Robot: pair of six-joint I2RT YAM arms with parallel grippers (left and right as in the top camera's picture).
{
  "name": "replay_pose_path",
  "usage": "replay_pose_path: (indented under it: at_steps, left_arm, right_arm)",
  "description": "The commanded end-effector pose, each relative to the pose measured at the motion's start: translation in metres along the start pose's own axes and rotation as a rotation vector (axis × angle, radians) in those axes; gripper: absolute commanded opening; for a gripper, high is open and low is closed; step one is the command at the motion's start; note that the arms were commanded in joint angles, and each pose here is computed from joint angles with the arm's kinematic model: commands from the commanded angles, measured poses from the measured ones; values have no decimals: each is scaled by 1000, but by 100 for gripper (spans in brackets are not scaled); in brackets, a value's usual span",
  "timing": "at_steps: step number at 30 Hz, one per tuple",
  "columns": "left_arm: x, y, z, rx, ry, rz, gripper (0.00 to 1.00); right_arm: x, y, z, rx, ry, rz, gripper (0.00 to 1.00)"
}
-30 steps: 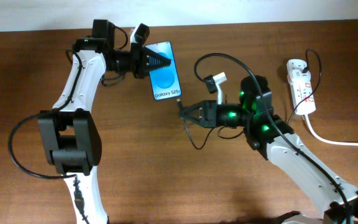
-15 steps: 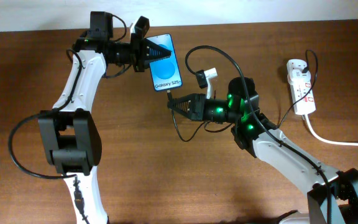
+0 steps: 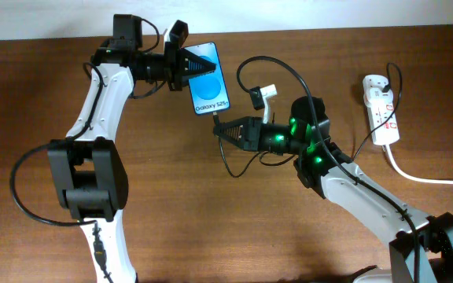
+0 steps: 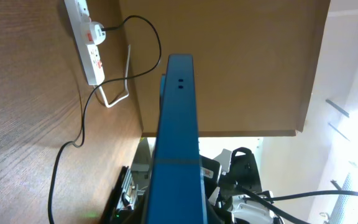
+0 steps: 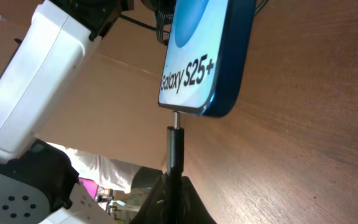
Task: Plug charger to phone and switch on socket
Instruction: 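Push the cable plug up into the phone's bottom port with the right gripper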
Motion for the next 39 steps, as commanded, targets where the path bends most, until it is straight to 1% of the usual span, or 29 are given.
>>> replay_pose_path:
  at_steps: [1, 14, 19, 31, 35, 39]
  left_arm:
    - [-1, -11, 0, 14, 14, -40, 0]
    - [10, -12, -3, 26, 36, -46, 0]
    - [10, -12, -3, 26, 36, -46, 0]
    - [10, -12, -3, 45, 36, -47, 0]
    - [22, -13, -6, 53, 61, -53, 0]
    - [25, -14, -6, 53, 67, -54, 0]
  right_arm:
    - [-1, -3, 2, 12, -2, -12, 4]
    - [-1, -2, 6, 3, -38, -13, 4]
    - [2, -11, 6, 24, -31, -26, 4]
    - [-10, -9, 22, -22, -90, -3, 4]
    - [-10, -10, 25, -25, -119, -15, 4]
    - [-11, -11, 28, -28, -155, -31, 4]
Point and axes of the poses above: each gripper's point midway between its finger pads, its own x axis out along the fingers, its own y axis along the line the jaws close on, z = x × y, the point moved 8 cm from there along -x, back along the fingers, and after that the axes turned 4 degrees about x, right-handed, at the moved point
